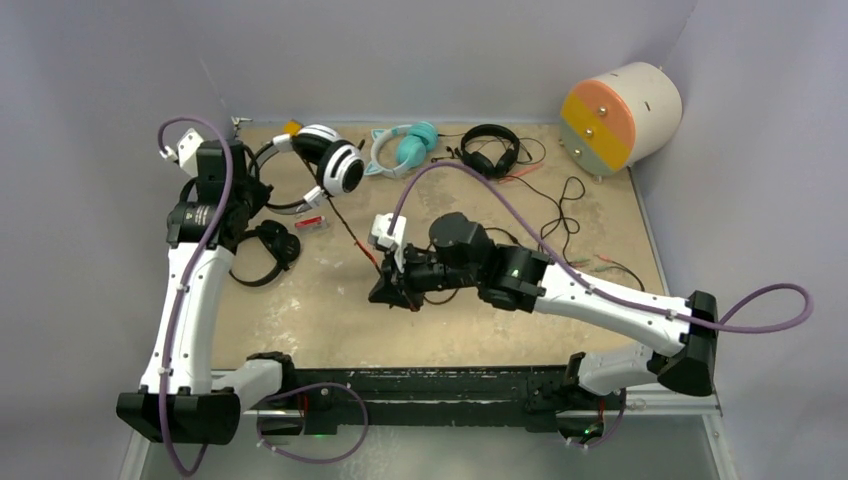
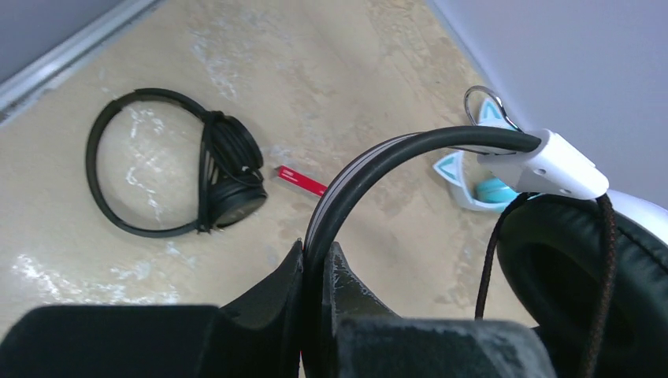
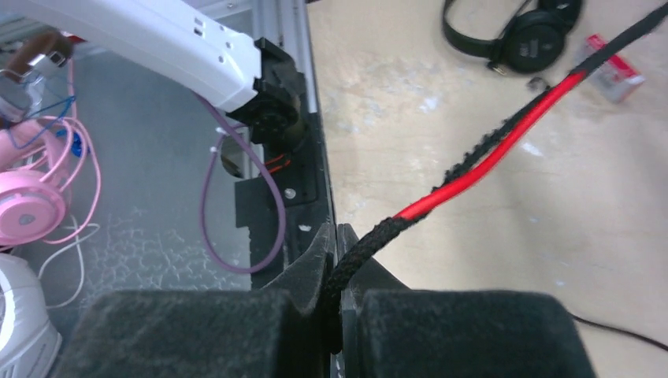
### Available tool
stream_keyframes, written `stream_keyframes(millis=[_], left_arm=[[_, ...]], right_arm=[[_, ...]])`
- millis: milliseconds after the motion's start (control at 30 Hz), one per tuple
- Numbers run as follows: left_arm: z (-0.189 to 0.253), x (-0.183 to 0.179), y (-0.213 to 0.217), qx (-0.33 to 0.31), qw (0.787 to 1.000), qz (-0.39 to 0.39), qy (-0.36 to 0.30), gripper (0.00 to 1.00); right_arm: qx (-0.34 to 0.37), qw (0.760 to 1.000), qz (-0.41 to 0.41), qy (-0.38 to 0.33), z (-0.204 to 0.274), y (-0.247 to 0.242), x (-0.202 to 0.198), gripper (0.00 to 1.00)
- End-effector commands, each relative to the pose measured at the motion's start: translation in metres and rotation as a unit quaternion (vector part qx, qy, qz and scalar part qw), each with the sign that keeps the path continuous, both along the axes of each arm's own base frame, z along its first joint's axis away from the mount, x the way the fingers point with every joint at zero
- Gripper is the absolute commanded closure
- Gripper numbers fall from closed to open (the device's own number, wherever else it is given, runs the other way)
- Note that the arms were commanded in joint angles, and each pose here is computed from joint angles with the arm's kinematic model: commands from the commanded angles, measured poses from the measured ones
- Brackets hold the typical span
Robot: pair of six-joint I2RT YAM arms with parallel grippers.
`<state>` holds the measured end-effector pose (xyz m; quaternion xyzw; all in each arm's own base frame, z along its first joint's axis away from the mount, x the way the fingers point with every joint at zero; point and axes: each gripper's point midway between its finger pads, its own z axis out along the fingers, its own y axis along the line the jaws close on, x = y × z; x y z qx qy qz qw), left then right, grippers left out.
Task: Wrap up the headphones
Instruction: Wrap the headphones cable around the headphones.
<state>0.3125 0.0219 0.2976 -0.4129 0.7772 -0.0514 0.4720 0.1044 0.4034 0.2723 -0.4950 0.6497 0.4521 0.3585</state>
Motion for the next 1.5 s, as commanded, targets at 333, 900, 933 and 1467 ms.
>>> stream_keyframes(millis=[333, 900, 933, 1467], left_arm=[[-0.025, 0.014, -0.052, 0.23, 0.955, -0.183, 0.022, 1.0], [-0.06, -0.039, -0.167, 0.192, 0.81, -0.554, 0.001, 1.0], [-0.063, -0.04, -0.17, 0.19, 0.806, -0.561, 0.005, 1.0], [0.009, -0.067, -0.227, -0.013, 0.806, -0.582, -0.105, 1.0]], right_arm=[[-0.132, 0.973, -0.154, -0.114, 0.044, -0.059, 0.066, 0.94], [-0.131, 0.945, -0.289, -0.072, 0.006, -0.103, 0.163, 0.95], [-0.13, 0.946, -0.289, -0.069, 0.004, -0.104, 0.165, 0.95], [-0.058, 0.947, -0.313, 0.039, -0.067, -0.119, 0.178, 0.82]])
